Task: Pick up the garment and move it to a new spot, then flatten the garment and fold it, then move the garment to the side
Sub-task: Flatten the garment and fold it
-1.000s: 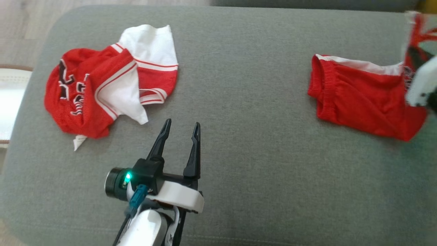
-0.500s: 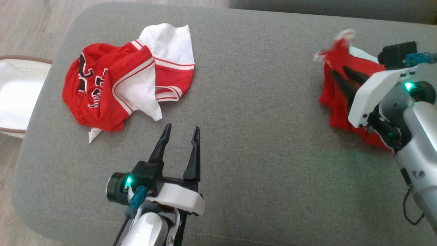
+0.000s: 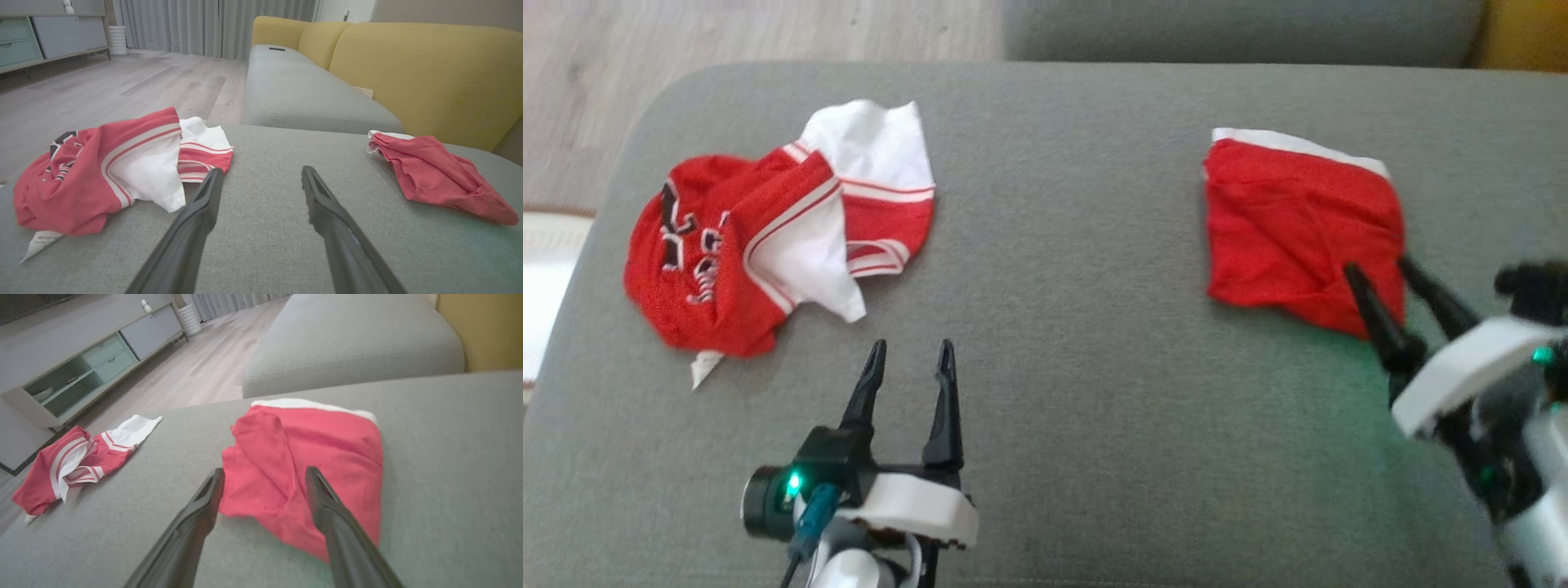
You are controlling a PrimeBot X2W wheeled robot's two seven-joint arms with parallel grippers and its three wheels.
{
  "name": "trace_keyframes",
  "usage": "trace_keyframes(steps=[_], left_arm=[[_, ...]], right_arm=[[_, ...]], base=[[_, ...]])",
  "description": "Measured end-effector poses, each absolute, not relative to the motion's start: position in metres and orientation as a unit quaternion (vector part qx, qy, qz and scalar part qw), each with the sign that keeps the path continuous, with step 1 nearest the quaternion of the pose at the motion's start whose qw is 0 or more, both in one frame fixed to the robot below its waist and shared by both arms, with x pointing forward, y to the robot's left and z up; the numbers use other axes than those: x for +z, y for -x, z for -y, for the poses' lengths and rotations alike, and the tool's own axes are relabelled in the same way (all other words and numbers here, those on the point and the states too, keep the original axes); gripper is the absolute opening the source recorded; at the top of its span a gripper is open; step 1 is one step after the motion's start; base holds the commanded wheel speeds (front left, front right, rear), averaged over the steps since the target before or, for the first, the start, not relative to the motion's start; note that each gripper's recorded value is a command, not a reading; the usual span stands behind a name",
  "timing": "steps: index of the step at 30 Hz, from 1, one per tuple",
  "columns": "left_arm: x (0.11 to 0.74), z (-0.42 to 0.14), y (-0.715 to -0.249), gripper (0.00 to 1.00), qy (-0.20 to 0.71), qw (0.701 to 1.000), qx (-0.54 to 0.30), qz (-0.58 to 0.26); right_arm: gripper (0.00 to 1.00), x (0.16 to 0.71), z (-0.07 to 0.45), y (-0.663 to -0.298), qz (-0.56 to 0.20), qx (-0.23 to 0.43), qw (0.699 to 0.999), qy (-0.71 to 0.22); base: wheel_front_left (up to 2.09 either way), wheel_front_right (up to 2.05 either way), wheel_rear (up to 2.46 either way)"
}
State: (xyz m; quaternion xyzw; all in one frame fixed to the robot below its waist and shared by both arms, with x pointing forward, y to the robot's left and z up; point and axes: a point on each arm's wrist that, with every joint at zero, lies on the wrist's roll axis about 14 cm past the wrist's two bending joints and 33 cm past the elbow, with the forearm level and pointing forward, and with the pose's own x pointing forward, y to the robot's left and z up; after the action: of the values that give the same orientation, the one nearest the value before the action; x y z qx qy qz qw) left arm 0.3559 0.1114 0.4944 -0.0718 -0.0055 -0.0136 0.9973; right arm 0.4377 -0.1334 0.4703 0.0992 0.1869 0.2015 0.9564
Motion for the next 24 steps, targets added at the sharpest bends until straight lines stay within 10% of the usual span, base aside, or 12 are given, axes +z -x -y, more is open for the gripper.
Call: trace_keyframes(steps=[5, 6, 7, 24], left_arm=[[0.497, -0.107, -0.350, 1.00, 0.068, 0.997, -0.024, 0.010], [0.498, -0.105, -0.349, 1.00, 0.068, 0.997, -0.028, 0.012], [0.498, -0.105, -0.348, 1.00, 0.068, 0.997, -0.029, 0.013], [0.490, -0.115, -0.345, 1.00, 0.074, 0.997, -0.007, -0.004]], right_arm=[[1.00, 0.452, 0.152, -0.404, -0.204, 0.159, 0.956, -0.139], [0.66, 0.453, 0.154, -0.402, -0.203, 0.155, 0.956, -0.147], [0.00, 0.454, 0.154, -0.403, -0.203, 0.153, 0.955, -0.155], [0.00, 0.410, 0.149, -0.472, -0.388, 0.147, 0.881, -0.228]], base=[[0.00, 0.00, 0.00], [0.00, 0.00, 0.00], [0.00, 0.00, 0.00], [0.00, 0.00, 0.00]])
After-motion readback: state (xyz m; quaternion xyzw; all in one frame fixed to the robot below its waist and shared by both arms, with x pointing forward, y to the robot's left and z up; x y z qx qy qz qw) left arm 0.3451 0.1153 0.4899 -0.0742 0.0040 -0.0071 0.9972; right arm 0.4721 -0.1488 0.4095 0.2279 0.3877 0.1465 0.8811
